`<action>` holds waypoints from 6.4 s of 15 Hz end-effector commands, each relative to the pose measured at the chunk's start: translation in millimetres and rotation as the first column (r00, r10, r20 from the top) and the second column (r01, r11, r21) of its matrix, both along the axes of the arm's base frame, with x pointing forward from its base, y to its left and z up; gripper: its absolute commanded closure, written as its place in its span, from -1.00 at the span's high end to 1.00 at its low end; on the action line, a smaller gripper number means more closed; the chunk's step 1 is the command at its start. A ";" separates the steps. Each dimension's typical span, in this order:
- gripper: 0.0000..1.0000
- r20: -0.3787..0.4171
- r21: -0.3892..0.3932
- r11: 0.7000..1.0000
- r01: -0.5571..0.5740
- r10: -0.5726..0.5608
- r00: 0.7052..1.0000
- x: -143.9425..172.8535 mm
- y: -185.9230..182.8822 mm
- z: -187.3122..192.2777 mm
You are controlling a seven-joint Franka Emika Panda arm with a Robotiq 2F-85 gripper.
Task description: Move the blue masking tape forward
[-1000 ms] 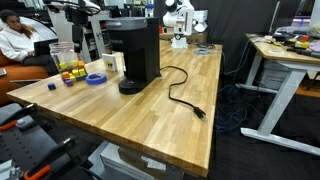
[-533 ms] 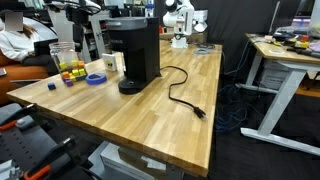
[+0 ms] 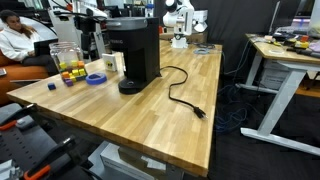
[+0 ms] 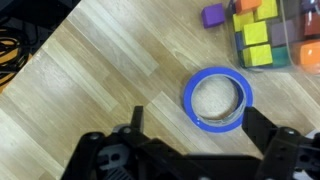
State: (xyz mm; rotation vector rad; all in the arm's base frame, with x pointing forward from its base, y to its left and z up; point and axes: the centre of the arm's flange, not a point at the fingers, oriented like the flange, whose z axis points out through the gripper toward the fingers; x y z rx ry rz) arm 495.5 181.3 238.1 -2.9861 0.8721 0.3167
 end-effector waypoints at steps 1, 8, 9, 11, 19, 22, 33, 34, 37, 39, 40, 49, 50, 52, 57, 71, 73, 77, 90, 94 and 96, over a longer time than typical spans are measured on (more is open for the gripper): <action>1.00 0.021 0.042 0.999 0.009 -0.010 1.000 3.7 -4.6 -25.2; 1.00 0.036 0.081 0.997 0.014 -0.017 0.999 1.0 -4.4 -44.4; 1.00 0.039 0.082 0.996 0.014 -0.017 0.999 0.3 -4.6 -45.1; 1.00 0.022 0.069 0.998 0.002 -0.003 1.000 -4.5 -4.9 -47.4; 1.00 0.012 0.057 0.998 0.013 -0.014 1.000 1.4 -3.0 -48.3; 1.00 0.051 0.136 0.990 0.022 -0.029 0.998 1.3 0.7 -46.5; 1.00 -0.006 0.171 0.983 0.073 -0.073 0.997 -12.9 -1.0 -74.6; 1.00 -0.011 0.167 0.983 0.071 -0.071 0.997 -13.2 0.3 -78.1; 1.00 -0.024 0.151 0.986 0.071 -0.069 0.997 -11.5 1.3 -89.7; 1.00 -0.032 0.139 0.987 0.078 -0.074 0.997 -9.4 -0.5 -99.4; 1.00 -0.039 0.134 0.987 0.084 -0.079 0.996 -7.6 -2.1 -105.2; 1.00 -0.065 0.091 0.987 0.132 -0.127 0.990 9.6 -27.3 -133.5; 1.00 -0.064 0.091 0.987 0.132 -0.126 0.990 10.9 -26.7 -133.7; 1.00 -0.062 0.092 0.987 0.130 -0.125 0.990 13.1 -25.4 -133.4; 0.06 -0.062 0.099 0.987 0.129 -0.123 0.990 16.7 -25.9 -131.6; -0.92 -0.015 0.130 0.983 0.131 -0.130 0.991 12.7 -28.7 -95.9; -0.92 -0.013 0.140 0.981 0.133 -0.132 0.991 6.0 -29.6 -86.2; -0.92 -0.031 0.132 0.979 0.154 -0.151 0.988 -22.6 -34.4 -73.0; -0.92 -0.051 0.139 0.967 0.214 -0.209 0.977 -96.0 -36.2 -44.1; -0.92 -0.068 0.146 0.943 0.299 -0.292 0.954 -119.7 -45.9 -40.2; -0.92 -0.076 0.145 0.930 0.338 -0.330 0.941 -134.0 -52.8 -37.5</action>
